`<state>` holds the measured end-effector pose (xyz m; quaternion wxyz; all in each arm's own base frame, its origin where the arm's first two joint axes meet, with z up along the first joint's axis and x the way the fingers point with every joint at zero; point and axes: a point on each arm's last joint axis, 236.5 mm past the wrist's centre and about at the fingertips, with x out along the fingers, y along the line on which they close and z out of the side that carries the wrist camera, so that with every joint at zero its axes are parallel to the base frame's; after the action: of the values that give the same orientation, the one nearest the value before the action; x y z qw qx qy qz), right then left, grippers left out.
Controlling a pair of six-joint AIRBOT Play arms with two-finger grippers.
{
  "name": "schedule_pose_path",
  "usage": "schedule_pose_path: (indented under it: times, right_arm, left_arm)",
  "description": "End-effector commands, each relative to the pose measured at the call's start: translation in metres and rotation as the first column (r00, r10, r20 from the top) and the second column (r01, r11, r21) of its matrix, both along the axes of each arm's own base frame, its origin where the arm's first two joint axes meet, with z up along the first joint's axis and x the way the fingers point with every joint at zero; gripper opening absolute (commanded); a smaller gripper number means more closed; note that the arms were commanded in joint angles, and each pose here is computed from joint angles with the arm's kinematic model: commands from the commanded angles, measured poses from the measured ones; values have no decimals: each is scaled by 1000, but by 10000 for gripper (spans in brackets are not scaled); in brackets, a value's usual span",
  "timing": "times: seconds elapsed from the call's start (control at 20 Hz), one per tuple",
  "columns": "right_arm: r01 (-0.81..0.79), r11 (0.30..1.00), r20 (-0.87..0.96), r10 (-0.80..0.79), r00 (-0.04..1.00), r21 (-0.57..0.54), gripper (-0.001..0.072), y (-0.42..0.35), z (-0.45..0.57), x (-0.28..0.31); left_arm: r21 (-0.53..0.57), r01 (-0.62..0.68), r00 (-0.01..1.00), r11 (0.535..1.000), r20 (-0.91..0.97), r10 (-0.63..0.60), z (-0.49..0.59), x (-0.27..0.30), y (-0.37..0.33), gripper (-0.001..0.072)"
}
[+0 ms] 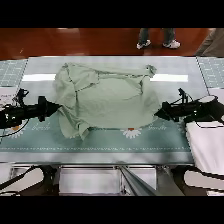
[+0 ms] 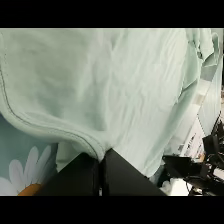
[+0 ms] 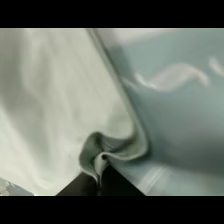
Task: Fold the shirts.
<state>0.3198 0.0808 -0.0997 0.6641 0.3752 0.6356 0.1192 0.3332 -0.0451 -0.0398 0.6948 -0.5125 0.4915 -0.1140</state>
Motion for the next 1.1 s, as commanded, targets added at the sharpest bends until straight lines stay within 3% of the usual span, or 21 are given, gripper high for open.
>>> schedule_pose_path:
  times: [0.0,0.15,0.35,0.5,0.7,0.9,1.05]
  right_arm:
    - [-107,994,128,104,986,22,24,21,49,28]
    - [-83,991,352,116,929,-107,24,-1,147,76]
    - [94,948,702,157,695,-305,24,-34,345,112]
    - [195,940,867,159,473,-279,24,-27,474,87]
    - [310,897,934,238,265,-316,23,-26,567,17]
    - [376,847,925,322,202,-376,24,-23,592,-63]
    - [484,773,911,365,191,-411,24,-39,601,-109]
  left_arm:
    - [-7,22,999,1000,47,-22,21,10,4,16]
    - [49,62,973,997,221,-71,100,42,18,16]
    - [212,-26,846,977,526,-91,263,79,39,16]
    - [236,-177,684,955,727,-53,394,75,35,15]
    - [306,-313,430,899,890,-153,522,6,15,15]
    - [369,-428,254,825,925,-282,578,-86,-29,15]
    - [431,-527,212,733,901,-378,584,-139,-51,16]
